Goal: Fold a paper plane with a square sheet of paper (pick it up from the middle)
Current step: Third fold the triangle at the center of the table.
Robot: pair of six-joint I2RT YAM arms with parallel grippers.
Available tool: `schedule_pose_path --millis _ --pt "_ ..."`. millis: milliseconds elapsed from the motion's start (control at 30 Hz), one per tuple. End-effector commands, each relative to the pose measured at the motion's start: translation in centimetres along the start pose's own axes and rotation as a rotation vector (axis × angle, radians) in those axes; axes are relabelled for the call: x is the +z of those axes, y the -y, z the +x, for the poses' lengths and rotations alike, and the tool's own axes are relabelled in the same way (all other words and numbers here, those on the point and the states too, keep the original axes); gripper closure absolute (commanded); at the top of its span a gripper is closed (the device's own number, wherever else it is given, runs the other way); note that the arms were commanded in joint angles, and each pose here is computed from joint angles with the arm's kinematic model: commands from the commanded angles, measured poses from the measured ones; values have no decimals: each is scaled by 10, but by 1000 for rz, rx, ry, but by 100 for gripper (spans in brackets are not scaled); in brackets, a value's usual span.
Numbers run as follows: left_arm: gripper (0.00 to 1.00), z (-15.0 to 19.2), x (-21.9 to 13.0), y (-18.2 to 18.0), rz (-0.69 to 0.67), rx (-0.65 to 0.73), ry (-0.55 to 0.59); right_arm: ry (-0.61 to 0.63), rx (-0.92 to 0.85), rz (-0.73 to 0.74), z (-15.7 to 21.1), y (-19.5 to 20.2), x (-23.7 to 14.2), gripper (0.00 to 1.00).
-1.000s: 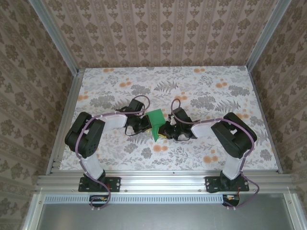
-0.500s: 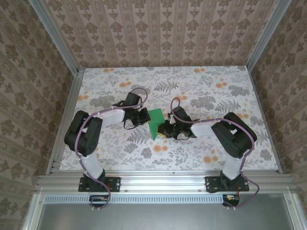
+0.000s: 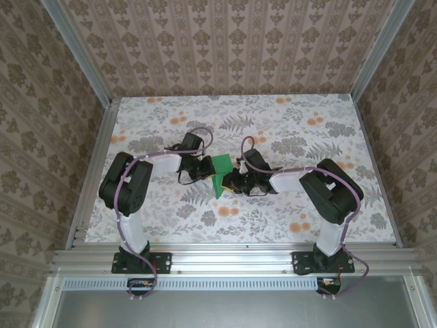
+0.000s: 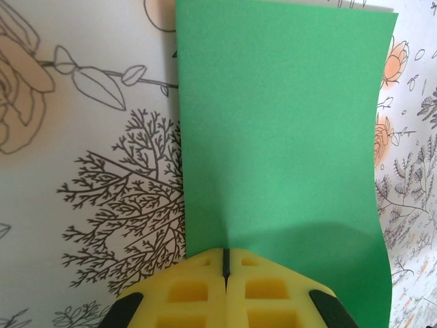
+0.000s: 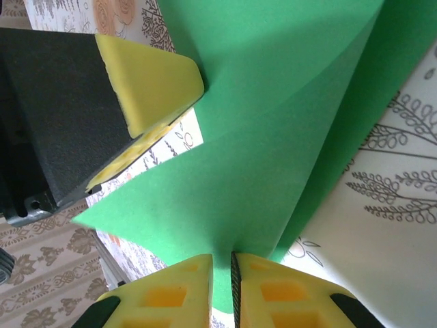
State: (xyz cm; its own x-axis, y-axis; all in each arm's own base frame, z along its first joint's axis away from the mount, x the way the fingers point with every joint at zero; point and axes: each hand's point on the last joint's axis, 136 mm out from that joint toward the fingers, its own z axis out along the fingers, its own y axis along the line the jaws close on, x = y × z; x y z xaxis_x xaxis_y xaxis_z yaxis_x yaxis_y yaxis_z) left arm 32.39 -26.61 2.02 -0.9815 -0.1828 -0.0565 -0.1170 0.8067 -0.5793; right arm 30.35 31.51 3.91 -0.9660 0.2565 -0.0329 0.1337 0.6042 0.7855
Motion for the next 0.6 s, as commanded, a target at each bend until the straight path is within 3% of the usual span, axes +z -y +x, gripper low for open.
schedule_pose_path --millis 0,567 --pt "100 15 14 -20 -73 -3 -58 -30 -6 -8 3 -2 6 83" --pt "100 19 18 -25 -89 -13 -66 -24 -17 -79 3 -12 9 81"
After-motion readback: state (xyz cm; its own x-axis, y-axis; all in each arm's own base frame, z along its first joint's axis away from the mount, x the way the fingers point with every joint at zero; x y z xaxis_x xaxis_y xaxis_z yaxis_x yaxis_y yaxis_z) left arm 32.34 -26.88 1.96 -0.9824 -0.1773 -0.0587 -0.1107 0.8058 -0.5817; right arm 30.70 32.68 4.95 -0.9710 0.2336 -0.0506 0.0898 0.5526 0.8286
